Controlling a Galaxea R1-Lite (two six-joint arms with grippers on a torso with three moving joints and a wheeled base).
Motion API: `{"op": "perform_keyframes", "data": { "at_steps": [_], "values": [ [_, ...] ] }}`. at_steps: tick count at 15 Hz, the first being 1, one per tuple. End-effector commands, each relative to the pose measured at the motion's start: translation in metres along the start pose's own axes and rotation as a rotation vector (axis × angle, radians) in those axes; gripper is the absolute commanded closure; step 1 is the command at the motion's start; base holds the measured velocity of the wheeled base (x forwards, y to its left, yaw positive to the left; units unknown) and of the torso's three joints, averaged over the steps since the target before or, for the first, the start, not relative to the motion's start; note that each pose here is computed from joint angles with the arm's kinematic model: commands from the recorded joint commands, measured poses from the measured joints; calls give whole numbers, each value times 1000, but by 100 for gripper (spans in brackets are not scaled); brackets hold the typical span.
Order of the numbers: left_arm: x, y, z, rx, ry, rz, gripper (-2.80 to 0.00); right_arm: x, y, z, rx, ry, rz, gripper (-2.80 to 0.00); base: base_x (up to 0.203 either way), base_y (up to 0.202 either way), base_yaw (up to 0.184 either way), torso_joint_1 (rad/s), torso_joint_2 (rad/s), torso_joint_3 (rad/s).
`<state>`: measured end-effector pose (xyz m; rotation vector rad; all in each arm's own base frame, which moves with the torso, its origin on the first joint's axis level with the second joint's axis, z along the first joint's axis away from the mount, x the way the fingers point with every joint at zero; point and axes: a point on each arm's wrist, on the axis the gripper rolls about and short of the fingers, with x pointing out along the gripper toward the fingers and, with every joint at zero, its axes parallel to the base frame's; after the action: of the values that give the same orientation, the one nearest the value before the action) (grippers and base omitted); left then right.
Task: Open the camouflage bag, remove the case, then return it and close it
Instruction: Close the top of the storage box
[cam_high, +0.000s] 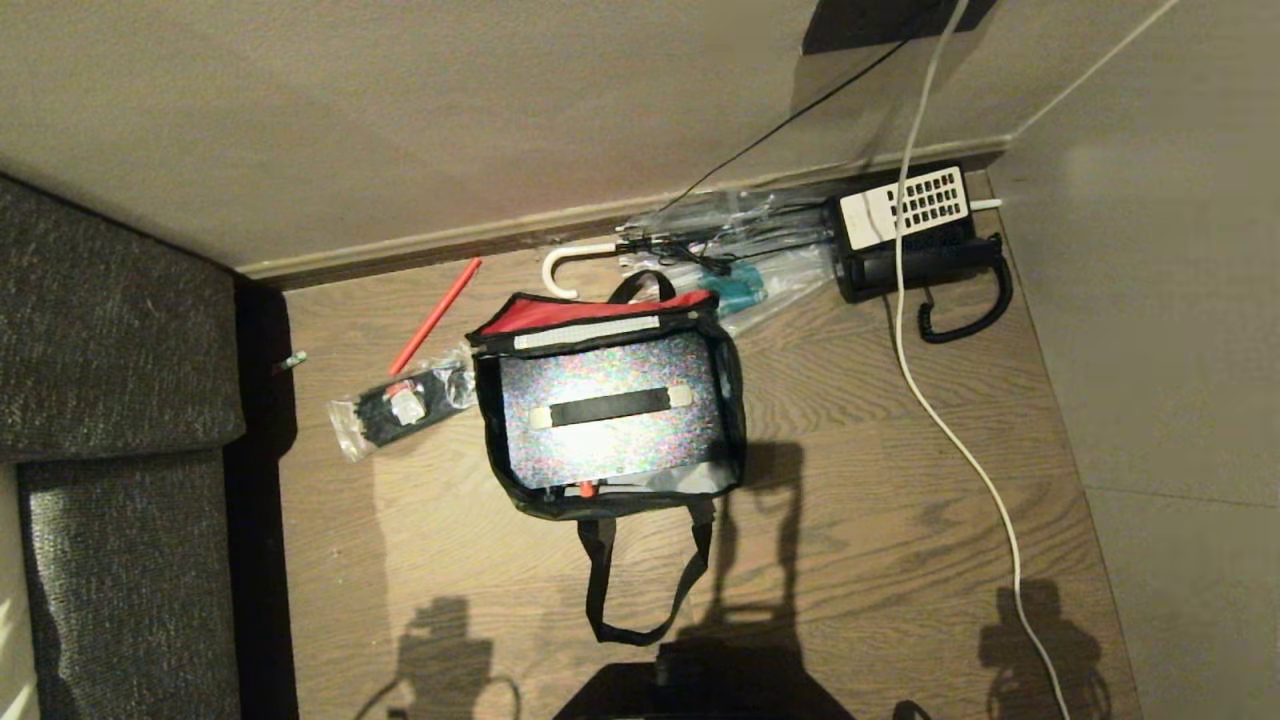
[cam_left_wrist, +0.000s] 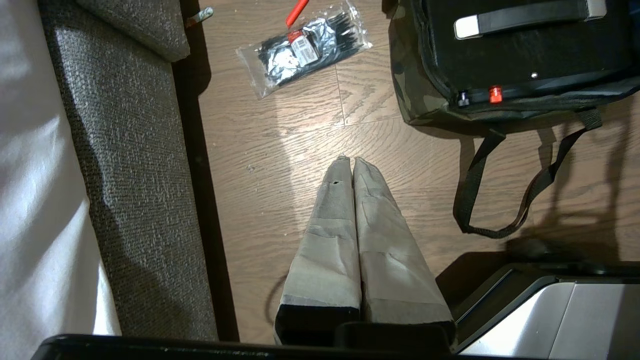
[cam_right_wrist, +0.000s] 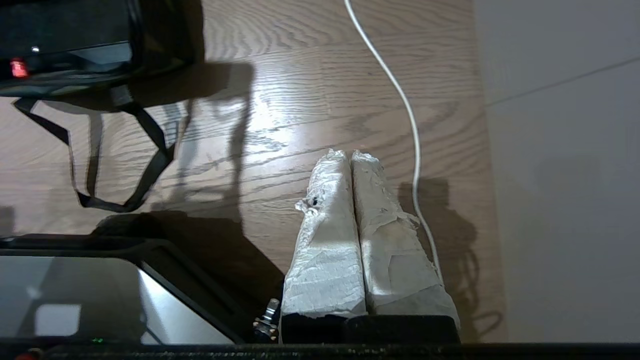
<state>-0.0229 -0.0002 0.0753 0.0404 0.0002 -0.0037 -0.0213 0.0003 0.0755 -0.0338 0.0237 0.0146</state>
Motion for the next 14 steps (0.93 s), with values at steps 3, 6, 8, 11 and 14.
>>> {"op": "perform_keyframes", "data": {
  "at_steps": [3,6,8,11,14],
  "values": [
    [0,0,0,1,3,1,0,0,0,0,3,4,0,0,0,0,0,0,0,0],
    [0,0,0,0,3,1,0,0,0,0,3,4,1,0,2,-8,146,5,4,3],
    [0,0,0,0,3,1,0,0,0,0,3,4,1,0,0,-13,216,2,5,1],
    [0,0,0,-1,3,-1,0,0,0,0,2,4,1,0,0,-8,163,2,4,2],
    [0,0,0,0,3,0,0,0,0,0,3,4,1,0,-1,-1,26,1,1,1]
  ]
}}
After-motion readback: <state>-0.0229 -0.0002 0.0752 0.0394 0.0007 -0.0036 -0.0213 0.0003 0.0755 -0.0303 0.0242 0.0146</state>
